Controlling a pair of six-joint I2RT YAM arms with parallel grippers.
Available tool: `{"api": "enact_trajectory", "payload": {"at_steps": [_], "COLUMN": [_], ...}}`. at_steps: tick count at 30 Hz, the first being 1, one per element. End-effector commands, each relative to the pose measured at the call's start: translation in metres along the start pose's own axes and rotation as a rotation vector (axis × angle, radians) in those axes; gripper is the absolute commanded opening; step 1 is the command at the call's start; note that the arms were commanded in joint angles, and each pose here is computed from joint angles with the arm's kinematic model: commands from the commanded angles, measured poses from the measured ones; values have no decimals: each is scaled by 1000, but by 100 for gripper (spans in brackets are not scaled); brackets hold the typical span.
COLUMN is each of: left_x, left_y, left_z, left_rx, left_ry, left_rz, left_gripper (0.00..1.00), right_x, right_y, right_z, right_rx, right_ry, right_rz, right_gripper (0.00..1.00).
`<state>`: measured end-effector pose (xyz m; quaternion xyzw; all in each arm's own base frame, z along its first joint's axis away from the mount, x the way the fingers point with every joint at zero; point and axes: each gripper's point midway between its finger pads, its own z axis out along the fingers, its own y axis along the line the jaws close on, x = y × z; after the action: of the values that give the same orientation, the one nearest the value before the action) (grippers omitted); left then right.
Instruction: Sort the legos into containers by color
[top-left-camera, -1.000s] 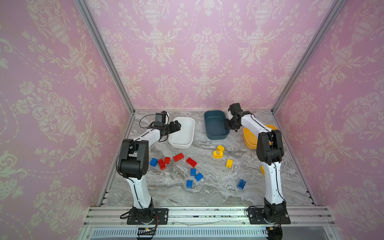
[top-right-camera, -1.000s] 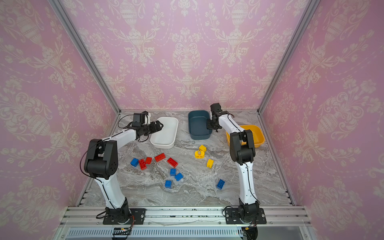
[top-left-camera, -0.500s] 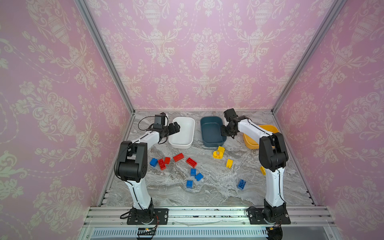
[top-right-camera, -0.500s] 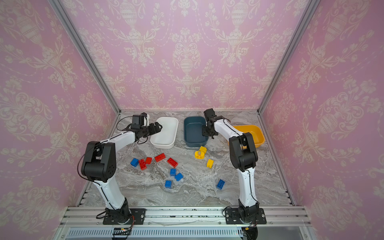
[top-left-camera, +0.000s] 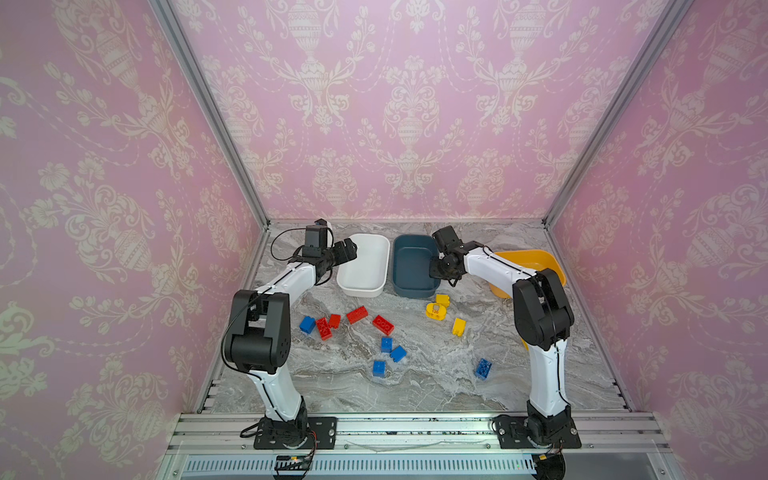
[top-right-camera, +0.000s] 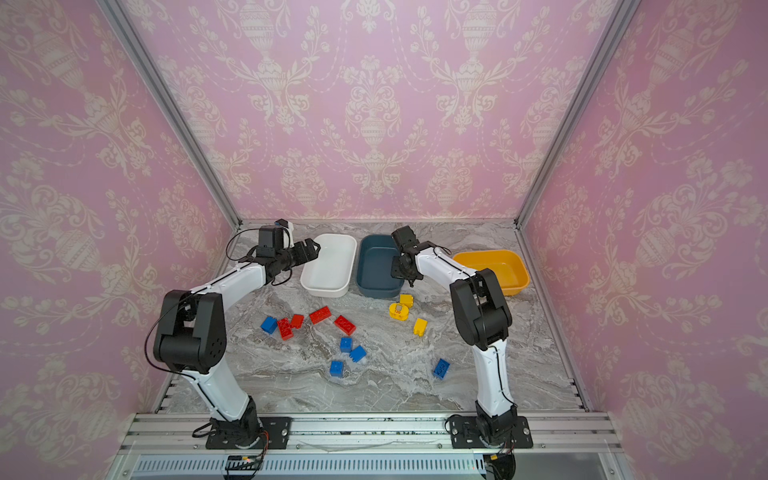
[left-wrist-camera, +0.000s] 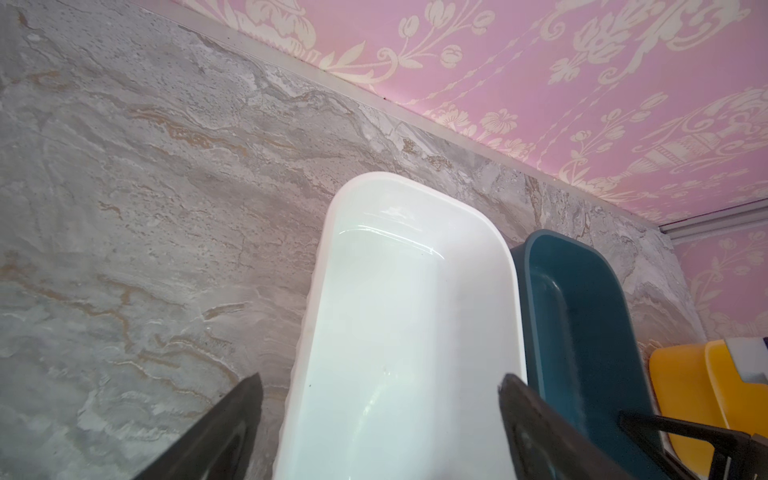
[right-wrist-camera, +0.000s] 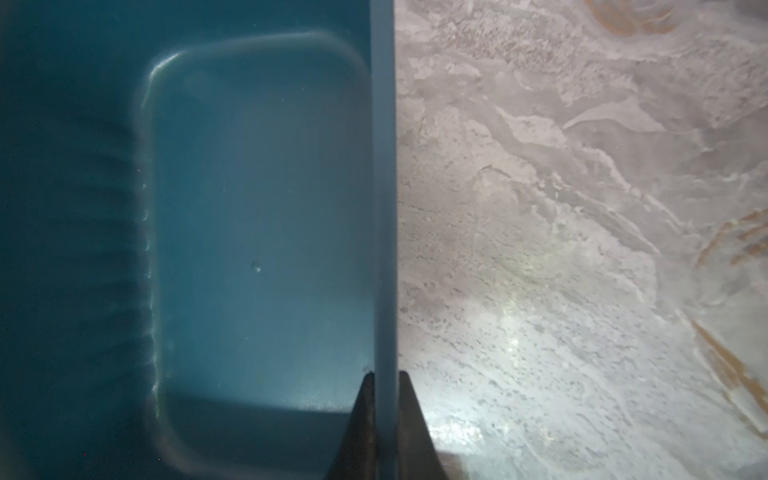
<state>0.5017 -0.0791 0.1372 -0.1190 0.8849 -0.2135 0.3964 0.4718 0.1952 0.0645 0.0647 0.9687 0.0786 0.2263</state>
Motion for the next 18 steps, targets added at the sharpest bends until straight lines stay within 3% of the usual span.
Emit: {"api": "enact_trajectory", "payload": {"at_steps": [1, 18], "left_x": [-8, -6], "left_y": [3, 6], "left_z": [-11, -12], "left_rx": [-24, -38], "left_ry": [-35, -34], "left_rz": [-1, 5], "left_gripper": [91, 92], "right_x": [10, 12], "right_y": [1, 12], "right_z": [-2, -1], "right_rx": [10, -19], "right_ry": [11, 15], "right_rz": [26, -26], "right_gripper": [0, 0]}}
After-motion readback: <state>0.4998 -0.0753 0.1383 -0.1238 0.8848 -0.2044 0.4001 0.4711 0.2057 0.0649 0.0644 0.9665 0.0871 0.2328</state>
